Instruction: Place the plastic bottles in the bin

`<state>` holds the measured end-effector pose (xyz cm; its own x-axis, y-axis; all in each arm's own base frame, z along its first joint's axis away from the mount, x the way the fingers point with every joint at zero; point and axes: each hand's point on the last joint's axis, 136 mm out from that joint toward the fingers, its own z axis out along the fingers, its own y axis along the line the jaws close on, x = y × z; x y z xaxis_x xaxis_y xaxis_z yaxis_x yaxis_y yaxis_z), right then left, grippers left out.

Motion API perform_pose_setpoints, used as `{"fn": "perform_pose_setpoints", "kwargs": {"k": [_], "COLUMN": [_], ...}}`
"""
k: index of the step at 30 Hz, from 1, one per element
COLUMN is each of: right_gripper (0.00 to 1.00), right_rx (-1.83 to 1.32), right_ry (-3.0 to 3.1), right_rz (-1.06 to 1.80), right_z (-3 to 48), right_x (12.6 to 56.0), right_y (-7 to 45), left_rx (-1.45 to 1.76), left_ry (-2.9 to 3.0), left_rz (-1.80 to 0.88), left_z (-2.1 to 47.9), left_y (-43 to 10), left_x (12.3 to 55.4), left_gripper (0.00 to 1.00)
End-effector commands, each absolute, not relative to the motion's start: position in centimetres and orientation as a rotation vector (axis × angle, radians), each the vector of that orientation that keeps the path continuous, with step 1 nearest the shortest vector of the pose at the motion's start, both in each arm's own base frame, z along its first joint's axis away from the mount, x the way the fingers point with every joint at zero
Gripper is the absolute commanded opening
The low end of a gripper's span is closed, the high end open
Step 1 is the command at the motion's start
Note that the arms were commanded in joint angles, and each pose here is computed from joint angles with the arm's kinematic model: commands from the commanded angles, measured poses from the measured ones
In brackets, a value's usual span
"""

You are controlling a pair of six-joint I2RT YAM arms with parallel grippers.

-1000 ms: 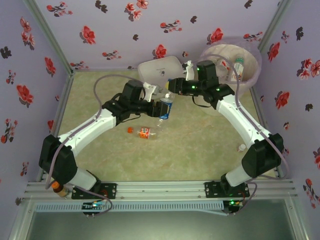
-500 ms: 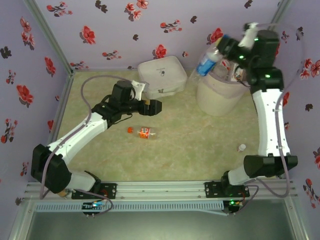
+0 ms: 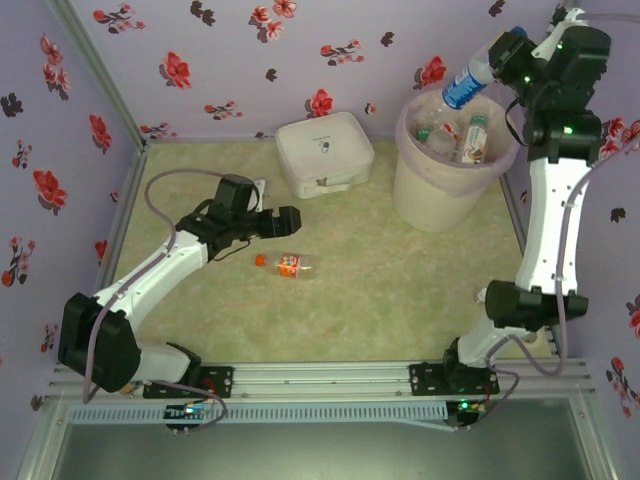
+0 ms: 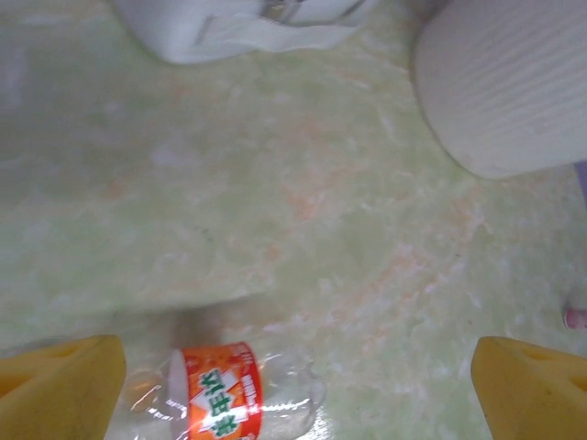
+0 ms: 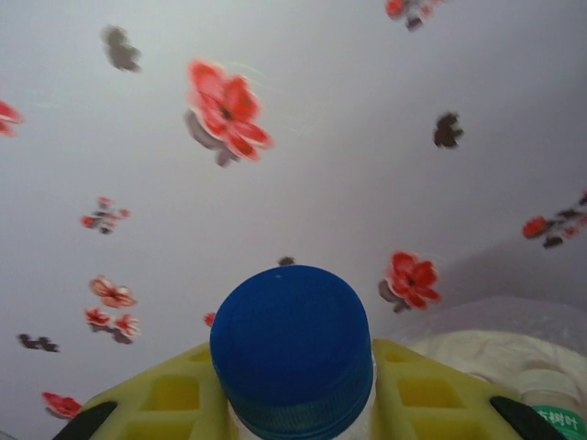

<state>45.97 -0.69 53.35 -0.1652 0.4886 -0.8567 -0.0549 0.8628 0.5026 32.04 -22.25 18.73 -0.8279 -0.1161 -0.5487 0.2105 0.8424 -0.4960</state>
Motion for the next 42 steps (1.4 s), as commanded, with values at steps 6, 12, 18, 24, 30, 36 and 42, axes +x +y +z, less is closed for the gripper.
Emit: {"fn": "perform_pose_setpoints", "kwargs": {"k": [6,12,18,24,30,36,42], "right_gripper": [0.08,0.08,0.14,0.36,0.61,0.72,0.87], "right_rx": [0.467,0.559,0.617,0.644,0.618,0.54,0.479], "right_ry": [1.943,2.116,2.287,2.392,2.421,2.36,2.273], "right_rz": [0.607,0.605,0.533,0.549,0.514,0.407,0.239], "right_z": [43.7,35.9,28.0,22.6,22.4,28.2,35.1], "right_x": [50.5,52.1,53.5,54.5,53.9,52.0,48.7], "right_y": [0.0,0.0,-0.8,-0.4,-0.5,-1.4,-3.0], "left_rx": [-0.161,-0.173,-0.123,-0.092,-0.073,-0.055,-0.047], "left_ry": [2.539,2.523,2.559,2.573,2.602,2.608,2.613], "left_rz": [-0.687,-0.677,-0.632,-0.601,-0.577,-0.567,-0.558], "left_z": [15.6,15.4,14.8,14.5,13.8,13.6,13.5], "left_y": [-20.3,-19.8,-19.5,-19.4,-19.4,-19.5,-19.4], "left_x": [31.6,31.5,31.2,31.3,31.3,31.5,31.5], "left_gripper": [0.97,0.96,0.96,0.97,0.97,0.97,0.98]}}
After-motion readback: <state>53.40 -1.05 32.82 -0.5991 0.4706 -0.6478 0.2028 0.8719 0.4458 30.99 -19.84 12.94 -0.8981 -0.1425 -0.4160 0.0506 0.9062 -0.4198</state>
